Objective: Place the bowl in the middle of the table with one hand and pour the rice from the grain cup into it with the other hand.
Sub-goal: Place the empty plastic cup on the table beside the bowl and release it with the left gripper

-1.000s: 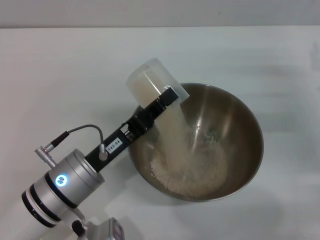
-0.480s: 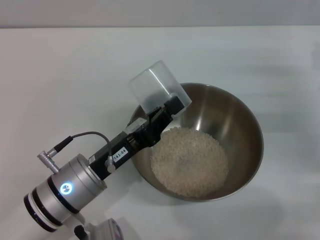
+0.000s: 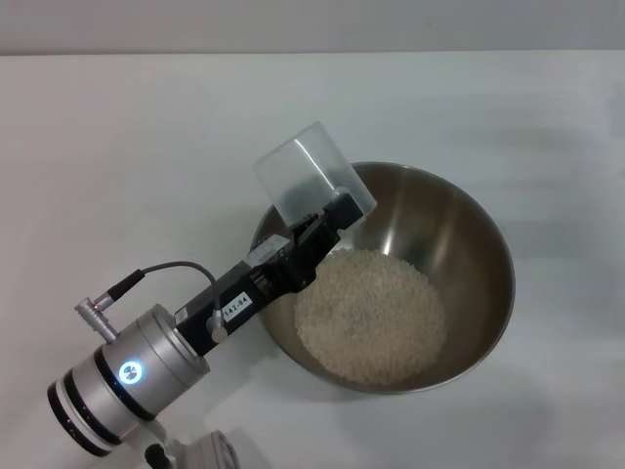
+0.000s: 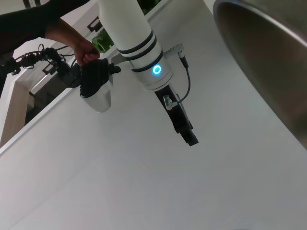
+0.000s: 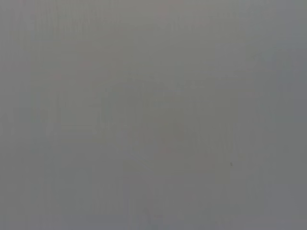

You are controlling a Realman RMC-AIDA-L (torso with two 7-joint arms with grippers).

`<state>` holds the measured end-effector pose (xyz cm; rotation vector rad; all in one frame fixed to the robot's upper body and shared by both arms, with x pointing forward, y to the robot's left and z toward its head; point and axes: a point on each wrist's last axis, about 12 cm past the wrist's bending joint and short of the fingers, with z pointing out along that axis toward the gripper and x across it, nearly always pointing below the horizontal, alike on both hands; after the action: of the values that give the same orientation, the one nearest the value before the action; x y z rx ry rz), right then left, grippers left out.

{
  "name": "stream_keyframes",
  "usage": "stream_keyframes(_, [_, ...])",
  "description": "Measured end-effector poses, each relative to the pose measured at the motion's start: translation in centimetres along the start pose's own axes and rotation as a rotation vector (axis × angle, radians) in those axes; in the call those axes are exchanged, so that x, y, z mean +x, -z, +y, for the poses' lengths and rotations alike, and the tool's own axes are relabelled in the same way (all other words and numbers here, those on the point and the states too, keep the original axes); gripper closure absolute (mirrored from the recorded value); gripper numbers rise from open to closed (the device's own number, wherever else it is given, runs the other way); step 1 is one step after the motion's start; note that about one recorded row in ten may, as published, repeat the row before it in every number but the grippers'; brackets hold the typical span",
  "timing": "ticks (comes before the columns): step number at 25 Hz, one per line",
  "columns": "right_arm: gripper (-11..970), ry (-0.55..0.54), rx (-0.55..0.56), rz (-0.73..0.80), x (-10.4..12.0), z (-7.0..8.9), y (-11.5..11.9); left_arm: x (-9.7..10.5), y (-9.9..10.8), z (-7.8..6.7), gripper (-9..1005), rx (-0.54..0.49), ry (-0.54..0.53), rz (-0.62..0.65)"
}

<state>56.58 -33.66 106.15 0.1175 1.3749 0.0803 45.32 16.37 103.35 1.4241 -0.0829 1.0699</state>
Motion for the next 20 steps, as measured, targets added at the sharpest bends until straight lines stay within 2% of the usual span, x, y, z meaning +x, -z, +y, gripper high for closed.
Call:
stream_keyframes(7, [493,0.0,0.0,0.0,0.0,0.0,0.0,-0.2,0.1,0.1,974,-0.002,0.013,-0.004])
stream_keyframes(9, [493,0.0,0.0,0.001,0.0,0.0,0.0,-0.2,0.0,0.1,974,-0.001,0.038,0.001])
stream_keyframes(11, [493,0.0,0.0,0.0,0.0,0.0,0.0,-0.1,0.0,0.2,974,-0.002,0.113,0.017])
stream_keyframes(13, [493,-0.002,-0.001,0.0,0.0,0.1,0.0,0.1,-0.1,0.3,974,-0.012,0.245,0.049])
stream_keyframes(14, [493,-0.005,-0.002,-0.001,0.0,0.2,0.0,0.4,-0.2,0.4,973,-0.017,0.365,0.083])
stream_keyframes(17, [493,-0.007,-0.002,-0.001,0.1,0.2,0.0,1.0,-0.2,0.3,973,-0.025,0.615,0.162])
stream_keyframes(18, [493,-0.008,-0.002,0.0,0.1,0.3,0.0,1.2,-0.1,0.2,973,-0.031,0.718,0.193])
stream_keyframes(19, [493,-0.013,-0.003,0.0,0.1,0.4,0.1,1.8,0.1,0.0,973,-0.051,0.918,0.259])
stream_keyframes(20, [493,-0.013,-0.003,0.0,0.1,0.4,0.1,1.8,0.1,0.0,973,-0.051,0.918,0.259])
